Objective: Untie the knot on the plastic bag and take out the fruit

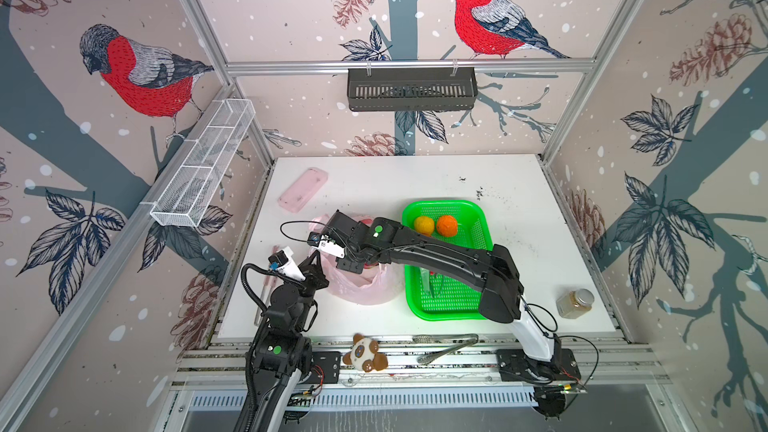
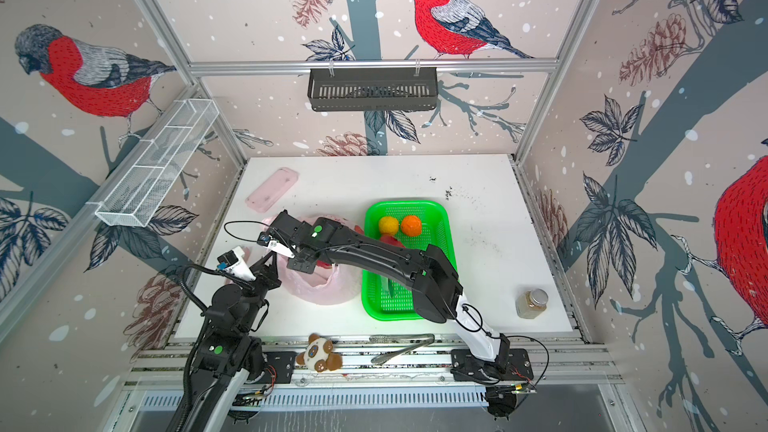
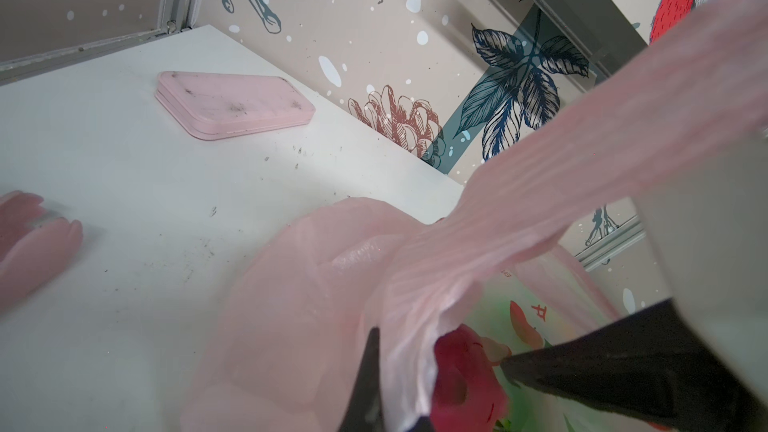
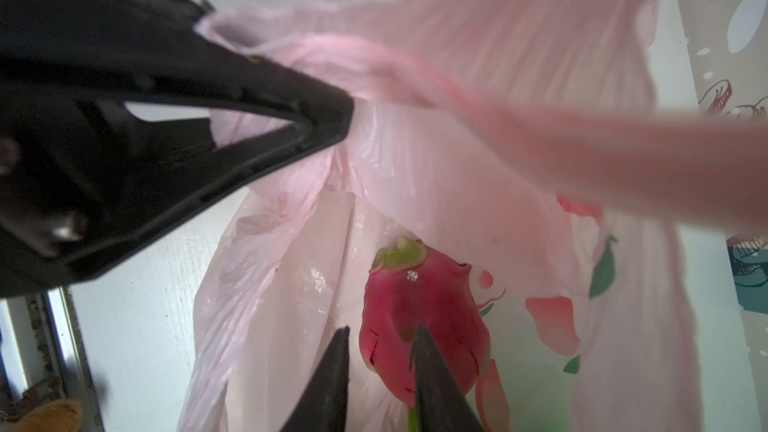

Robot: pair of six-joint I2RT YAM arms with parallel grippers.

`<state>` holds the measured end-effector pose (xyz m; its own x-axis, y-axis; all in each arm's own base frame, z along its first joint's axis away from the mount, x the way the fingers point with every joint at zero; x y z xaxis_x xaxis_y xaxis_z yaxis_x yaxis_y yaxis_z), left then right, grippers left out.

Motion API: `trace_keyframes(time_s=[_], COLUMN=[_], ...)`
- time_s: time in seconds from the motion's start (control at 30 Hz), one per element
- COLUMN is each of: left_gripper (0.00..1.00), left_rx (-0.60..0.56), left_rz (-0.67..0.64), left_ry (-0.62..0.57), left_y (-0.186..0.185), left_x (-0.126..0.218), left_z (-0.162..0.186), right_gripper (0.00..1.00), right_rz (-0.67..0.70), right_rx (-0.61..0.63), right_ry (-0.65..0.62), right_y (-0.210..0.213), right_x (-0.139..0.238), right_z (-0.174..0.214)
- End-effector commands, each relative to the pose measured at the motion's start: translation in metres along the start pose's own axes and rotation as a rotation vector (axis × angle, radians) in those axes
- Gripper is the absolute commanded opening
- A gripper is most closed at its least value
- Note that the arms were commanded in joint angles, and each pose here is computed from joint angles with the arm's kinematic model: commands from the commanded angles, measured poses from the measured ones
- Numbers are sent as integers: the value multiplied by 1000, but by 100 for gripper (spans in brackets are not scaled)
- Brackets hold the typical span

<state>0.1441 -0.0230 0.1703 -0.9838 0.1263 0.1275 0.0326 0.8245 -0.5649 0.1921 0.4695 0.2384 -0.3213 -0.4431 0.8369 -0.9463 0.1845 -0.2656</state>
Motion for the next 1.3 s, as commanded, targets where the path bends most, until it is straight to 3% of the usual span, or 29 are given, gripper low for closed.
trace_keyframes(time_s=[0.0, 0.27, 0.9, 1.27], left_gripper=[0, 0, 0, 0], left_rx=[15, 12, -14, -17], left_rz=[-1, -1, 13, 16], left_ry=[-3, 7, 18, 23], left_y=[1, 1, -5, -4], left_x=[0, -2, -10, -11], left_z=[2, 1, -3, -2], right_gripper=[31, 40, 78, 84], right_rz=[6, 24, 12, -29], right_rx=[-7, -32, -29, -44], right_ry=[15, 69, 113, 132], right_y=[-3, -15, -29, -28], right_x=[-7, -23, -35, -46], right_z=[5, 18, 35, 46])
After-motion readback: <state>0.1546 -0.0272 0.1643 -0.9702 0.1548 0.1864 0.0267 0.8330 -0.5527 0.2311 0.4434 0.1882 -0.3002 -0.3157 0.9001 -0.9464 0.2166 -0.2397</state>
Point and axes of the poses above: each gripper's point midway between its finger pads, its own x axis back along the fingers, its own y axis along the line the jaws close on, z = x × y, the point moved 10 cm from there along x, back along the fingers
